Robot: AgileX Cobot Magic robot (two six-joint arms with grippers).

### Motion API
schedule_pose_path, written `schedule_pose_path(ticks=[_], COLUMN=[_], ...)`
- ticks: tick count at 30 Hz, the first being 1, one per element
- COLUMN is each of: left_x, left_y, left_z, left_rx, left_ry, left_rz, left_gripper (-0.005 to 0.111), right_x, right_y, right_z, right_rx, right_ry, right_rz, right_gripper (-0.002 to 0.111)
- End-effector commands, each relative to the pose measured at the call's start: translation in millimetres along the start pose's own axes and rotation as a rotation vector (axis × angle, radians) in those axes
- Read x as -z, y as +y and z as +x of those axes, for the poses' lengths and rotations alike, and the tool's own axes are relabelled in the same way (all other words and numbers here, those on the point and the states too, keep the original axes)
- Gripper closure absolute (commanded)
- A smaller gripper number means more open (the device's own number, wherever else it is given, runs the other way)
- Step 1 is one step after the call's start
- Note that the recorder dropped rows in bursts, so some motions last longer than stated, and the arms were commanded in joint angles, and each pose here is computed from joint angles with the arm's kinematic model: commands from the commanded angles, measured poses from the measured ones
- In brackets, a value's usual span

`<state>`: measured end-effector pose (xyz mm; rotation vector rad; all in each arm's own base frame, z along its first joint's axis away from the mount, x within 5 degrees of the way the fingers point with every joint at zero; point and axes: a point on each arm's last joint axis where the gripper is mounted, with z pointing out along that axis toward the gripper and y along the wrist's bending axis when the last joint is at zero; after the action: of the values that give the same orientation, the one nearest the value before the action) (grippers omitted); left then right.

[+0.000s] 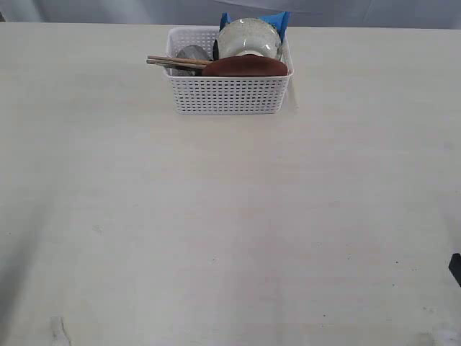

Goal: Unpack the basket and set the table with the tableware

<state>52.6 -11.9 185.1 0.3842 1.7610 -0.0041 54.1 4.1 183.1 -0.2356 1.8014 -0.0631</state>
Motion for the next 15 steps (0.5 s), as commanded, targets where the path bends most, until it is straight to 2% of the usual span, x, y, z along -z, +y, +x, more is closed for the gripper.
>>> schedule_pose_path(ticks=[1,9,14,15], left_x=[0,0,0,0], left_y=[-2.9,-3.0,-3.0,-3.0], left_z=[0,0,0,0], left_rx=[0.004,0.007,0.007,0.007], left_ry=[-0.006,-0.006,-0.006,-0.006], left_rz=[0.048,0.049,0.049,0.049], left_gripper=[0.107,0.107,0.107,0.107], right_x=[1,1,9,15], right_y=[-1,-2,-5,-6], right_z=[-1,-8,-38,-50], right_rx=[-0.003,0.050,0.045,0.046], right_ry=[-0.008,-0.090,-0.432,-0.576], right_rz=[0.009,0.029,0.068,0.085], right_gripper=[0.109,0.109,0.109,0.109])
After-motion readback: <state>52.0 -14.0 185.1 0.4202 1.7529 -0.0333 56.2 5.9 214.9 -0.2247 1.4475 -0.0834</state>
